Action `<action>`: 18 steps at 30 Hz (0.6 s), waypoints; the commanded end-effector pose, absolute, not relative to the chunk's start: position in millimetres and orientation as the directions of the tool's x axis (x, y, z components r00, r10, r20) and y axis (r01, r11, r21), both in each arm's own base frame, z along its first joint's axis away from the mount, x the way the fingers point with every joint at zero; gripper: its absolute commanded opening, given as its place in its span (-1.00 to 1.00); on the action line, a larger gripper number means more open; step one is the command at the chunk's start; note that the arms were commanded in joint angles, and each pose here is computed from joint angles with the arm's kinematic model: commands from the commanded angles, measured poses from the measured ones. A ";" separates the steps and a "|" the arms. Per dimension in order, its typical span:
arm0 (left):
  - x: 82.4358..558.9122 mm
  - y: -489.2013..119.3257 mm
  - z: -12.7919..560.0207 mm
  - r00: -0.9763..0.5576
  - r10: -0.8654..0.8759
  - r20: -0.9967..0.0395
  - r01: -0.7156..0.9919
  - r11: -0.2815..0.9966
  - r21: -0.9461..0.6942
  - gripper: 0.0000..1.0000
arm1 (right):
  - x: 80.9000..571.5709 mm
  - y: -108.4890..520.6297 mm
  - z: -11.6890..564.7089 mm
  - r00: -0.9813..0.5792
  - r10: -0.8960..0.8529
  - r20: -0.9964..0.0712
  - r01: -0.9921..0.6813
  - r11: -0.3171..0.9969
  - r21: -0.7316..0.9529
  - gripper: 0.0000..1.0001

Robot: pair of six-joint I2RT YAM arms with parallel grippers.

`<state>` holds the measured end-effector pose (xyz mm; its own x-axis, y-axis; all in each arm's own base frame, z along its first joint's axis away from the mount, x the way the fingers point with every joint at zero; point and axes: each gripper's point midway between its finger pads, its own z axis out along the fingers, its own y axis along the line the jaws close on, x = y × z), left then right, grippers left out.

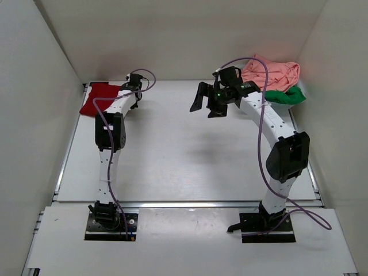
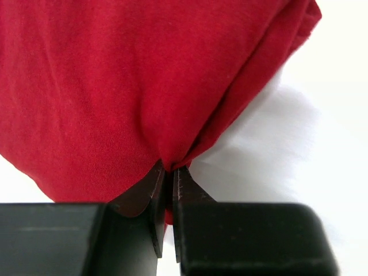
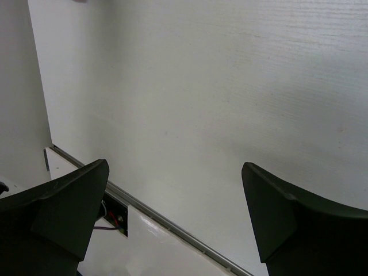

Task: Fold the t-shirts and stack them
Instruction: Put the neatly folded tshirt into the corner of the board with the left arm

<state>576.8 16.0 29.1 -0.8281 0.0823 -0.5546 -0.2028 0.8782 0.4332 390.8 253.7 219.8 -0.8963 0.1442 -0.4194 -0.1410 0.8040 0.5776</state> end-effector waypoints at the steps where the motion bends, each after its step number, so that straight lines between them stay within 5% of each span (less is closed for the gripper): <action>1: 585.3 39.8 30.3 -0.815 0.009 -0.580 -0.260 0.888 0.380 -0.71 | 393.4 258.6 229.5 -0.890 0.130 -0.436 -0.170 0.794 0.584 0.96; 18: 635.8 12.4 52.6 -0.695 -0.102 -0.711 -0.281 0.950 0.139 -0.51 | 379.4 282.8 217.3 -0.912 0.093 -0.401 -0.182 0.782 0.596 0.96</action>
